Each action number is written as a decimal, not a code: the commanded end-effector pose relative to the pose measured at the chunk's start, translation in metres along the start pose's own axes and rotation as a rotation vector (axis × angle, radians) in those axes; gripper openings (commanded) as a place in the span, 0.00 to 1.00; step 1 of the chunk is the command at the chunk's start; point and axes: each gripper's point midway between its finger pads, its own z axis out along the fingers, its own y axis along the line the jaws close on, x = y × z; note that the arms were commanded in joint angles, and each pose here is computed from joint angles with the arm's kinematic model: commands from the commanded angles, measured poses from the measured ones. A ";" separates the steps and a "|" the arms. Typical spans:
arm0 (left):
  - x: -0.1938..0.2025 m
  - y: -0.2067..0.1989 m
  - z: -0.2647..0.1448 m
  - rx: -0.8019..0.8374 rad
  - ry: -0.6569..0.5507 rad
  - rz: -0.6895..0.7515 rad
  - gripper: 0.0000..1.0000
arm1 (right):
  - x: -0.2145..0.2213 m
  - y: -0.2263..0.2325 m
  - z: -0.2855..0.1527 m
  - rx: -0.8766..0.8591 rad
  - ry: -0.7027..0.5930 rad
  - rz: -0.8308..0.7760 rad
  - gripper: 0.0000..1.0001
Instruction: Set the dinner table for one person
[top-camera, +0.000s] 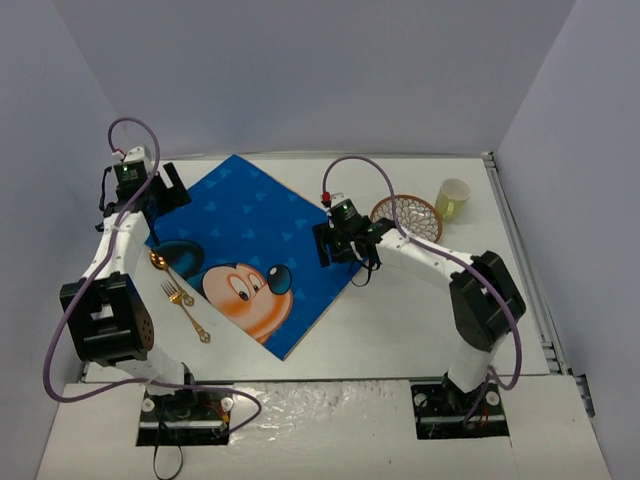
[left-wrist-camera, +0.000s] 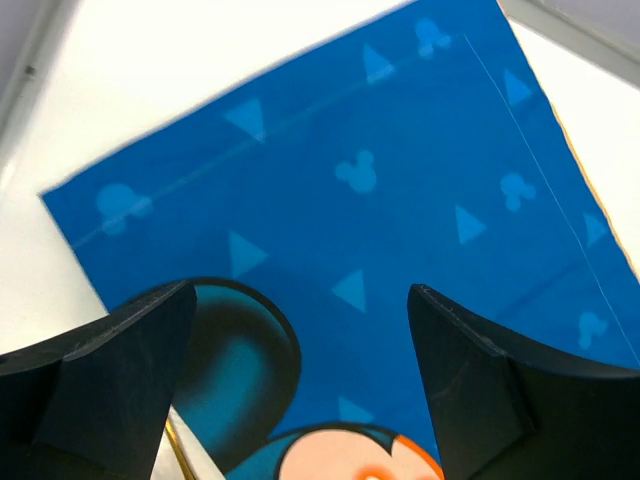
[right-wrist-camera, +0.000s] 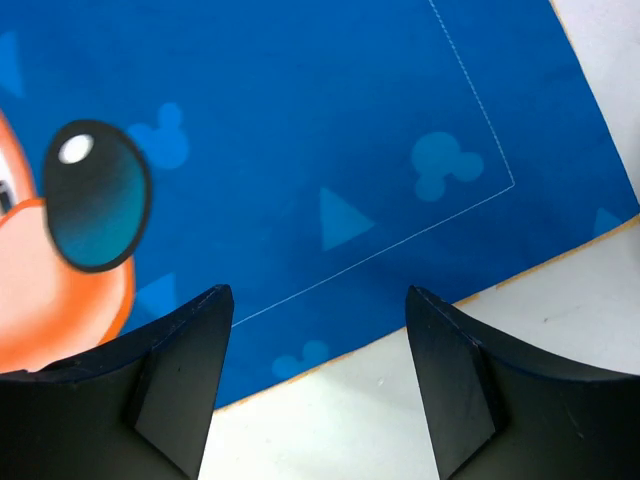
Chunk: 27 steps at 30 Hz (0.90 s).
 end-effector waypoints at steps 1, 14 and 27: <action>0.022 -0.043 0.006 0.060 0.029 0.072 0.84 | -0.025 -0.006 0.021 0.014 -0.077 -0.008 0.66; 0.151 -0.110 0.060 0.080 0.273 0.172 0.84 | 0.022 -0.050 0.058 0.098 -0.034 0.104 0.64; 0.214 -0.139 0.066 0.090 0.375 0.167 0.84 | 0.048 -0.089 0.040 0.172 -0.015 0.179 0.64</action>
